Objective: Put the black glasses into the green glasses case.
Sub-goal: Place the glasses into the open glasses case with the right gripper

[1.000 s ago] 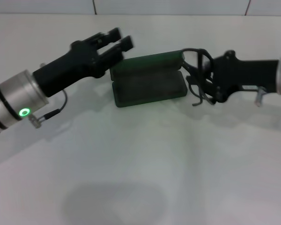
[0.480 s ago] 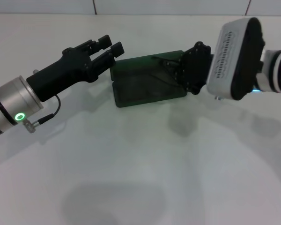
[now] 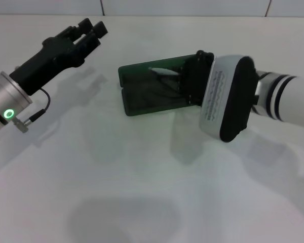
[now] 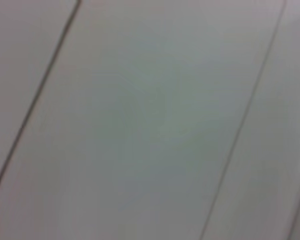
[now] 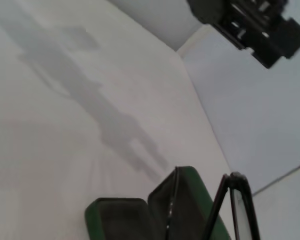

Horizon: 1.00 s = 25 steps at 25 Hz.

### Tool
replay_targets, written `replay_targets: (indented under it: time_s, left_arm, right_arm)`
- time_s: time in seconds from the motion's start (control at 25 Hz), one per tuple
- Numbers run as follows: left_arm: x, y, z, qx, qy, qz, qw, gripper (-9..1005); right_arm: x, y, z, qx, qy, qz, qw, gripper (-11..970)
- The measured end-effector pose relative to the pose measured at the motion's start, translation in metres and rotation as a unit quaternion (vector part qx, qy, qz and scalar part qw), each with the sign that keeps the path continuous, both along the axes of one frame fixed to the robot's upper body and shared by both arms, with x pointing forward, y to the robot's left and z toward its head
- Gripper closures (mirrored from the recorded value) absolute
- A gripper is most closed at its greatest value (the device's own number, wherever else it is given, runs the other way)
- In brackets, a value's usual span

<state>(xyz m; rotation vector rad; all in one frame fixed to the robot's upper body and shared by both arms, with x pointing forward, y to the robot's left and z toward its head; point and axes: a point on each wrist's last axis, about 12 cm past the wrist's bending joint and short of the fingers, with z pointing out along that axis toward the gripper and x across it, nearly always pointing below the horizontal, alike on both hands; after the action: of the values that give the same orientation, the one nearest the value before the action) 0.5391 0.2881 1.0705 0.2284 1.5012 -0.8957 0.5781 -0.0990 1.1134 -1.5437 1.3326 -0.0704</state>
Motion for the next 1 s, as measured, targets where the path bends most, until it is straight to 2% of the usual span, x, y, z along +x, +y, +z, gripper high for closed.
replay_targets:
  time_s: [0.2,0.48,1.0]
  left_arm:
    - [0.006,0.000,0.000,0.004,0.006,0.014,1.000,492]
    - [0.008,0.002,0.001,0.005,0.002,0.025,1.000,492]
    - [0.008,-0.005,-0.002,-0.002,0.006,0.014,1.000,492]
  right_arm:
    - [-0.003,0.002,-0.007,-0.016,-0.015,0.005,1.000,737]
    - [-0.002,0.004,-0.012,-0.021,-0.071,-0.008,0.997,730]
    - [-0.005,0.008,-0.026,-0.035,-0.105,-0.008,0.994,719]
